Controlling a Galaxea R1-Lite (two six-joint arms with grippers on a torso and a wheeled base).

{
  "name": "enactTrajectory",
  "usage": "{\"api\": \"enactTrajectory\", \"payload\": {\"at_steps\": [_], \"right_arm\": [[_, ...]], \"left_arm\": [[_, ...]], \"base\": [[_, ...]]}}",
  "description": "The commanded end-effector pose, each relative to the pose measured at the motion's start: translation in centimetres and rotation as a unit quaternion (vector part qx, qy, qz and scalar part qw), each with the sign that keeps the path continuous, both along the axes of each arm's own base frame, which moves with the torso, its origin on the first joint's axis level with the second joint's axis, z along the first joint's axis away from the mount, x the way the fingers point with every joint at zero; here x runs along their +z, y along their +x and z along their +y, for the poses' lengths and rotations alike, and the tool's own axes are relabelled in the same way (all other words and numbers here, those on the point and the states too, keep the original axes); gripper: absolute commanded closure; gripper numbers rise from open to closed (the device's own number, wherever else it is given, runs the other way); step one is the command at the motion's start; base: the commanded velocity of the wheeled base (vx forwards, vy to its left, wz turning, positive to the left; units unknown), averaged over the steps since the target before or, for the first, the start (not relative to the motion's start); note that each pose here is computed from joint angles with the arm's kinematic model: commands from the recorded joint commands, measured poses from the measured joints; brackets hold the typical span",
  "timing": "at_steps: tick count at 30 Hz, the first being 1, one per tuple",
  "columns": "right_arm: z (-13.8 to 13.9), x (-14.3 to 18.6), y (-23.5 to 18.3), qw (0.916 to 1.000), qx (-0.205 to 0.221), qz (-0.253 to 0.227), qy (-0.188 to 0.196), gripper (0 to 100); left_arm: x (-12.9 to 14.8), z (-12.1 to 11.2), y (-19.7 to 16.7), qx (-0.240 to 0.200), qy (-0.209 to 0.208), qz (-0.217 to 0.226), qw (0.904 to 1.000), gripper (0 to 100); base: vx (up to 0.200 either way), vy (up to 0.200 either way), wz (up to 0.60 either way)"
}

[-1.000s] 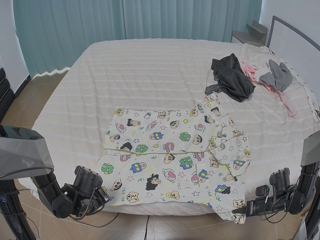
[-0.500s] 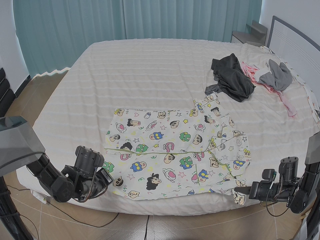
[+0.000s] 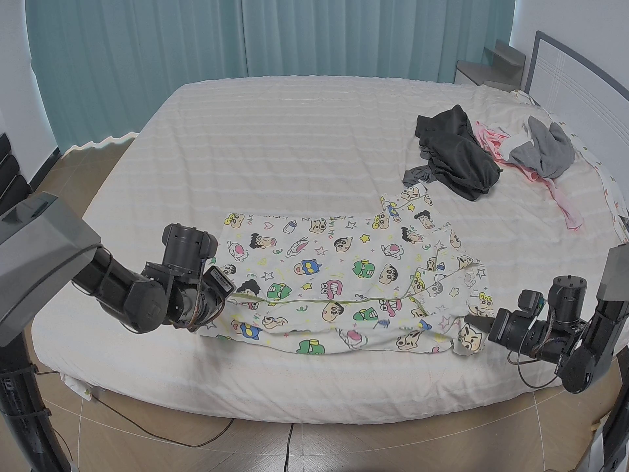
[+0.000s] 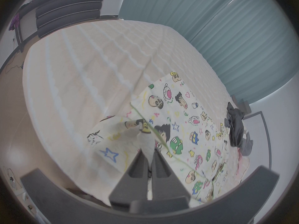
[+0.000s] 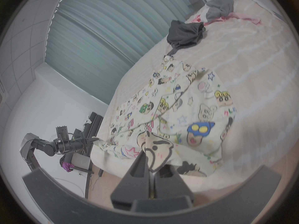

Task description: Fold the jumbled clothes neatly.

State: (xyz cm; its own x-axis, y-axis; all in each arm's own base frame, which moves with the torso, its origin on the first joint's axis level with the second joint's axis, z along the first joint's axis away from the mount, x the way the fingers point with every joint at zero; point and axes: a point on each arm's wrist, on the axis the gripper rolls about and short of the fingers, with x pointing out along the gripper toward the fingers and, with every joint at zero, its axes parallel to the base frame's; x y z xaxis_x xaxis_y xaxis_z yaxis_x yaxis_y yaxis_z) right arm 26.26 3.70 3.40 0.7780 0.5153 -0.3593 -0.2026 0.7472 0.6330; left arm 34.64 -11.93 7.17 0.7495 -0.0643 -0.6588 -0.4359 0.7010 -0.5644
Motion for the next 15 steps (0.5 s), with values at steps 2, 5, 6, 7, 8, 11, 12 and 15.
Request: {"api": "enactTrajectory", "payload": {"at_steps": [2, 5, 6, 7, 8, 11, 12, 15], "right_arm": [[0.0, -1.3, 3.7, 0.9993, -0.033, -0.018, -0.003, 100], [0.1, -2.0, 4.5, 0.9992, -0.036, -0.016, -0.005, 100], [0.1, -2.2, 4.7, 0.9992, -0.037, -0.016, -0.005, 100], [0.1, -2.3, 4.8, 0.9992, -0.037, -0.017, -0.004, 100], [0.1, -2.3, 4.9, 0.9992, -0.038, -0.016, -0.002, 100], [0.1, -2.2, 5.3, 0.9987, -0.045, -0.017, 0.016, 100], [0.2, -2.0, 5.4, 0.9983, -0.049, -0.021, 0.023, 100], [0.1, -1.8, 5.5, 0.9974, -0.057, -0.03, 0.034, 100]], "left_arm": [[-2.8, -0.3, 4.4, 0.016, 0.003, 0.009, 0.9998, 100], [-3.5, -0.5, 5.9, 0.019, 0.002, 0.01, 0.9998, 100], [-3.6, -0.5, 6.3, 0.022, 0.002, 0.009, 0.9997, 100], [-3.7, -0.3, 6.7, 0.026, 0.001, 0.007, 0.9997, 100], [-3.7, -0.2, 7.0, 0.027, 0.0, 0.004, 0.9996, 100], [-3.7, 0.2, 7.8, 0.034, -0.002, -0.003, 0.9994, 100], [-3.6, 0.2, 7.9, 0.035, -0.004, -0.004, 0.9994, 100], [-3.5, 0.4, 8.1, 0.04, -0.007, -0.009, 0.9991, 100]], "base": [[0.0, 0.0, 0.0], [0.0, 0.0, 0.0], [0.0, 0.0, 0.0], [0.0, 0.0, 0.0], [0.0, 0.0, 0.0], [0.0, 0.0, 0.0], [0.0, 0.0, 0.0], [0.0, 0.0, 0.0]]}}
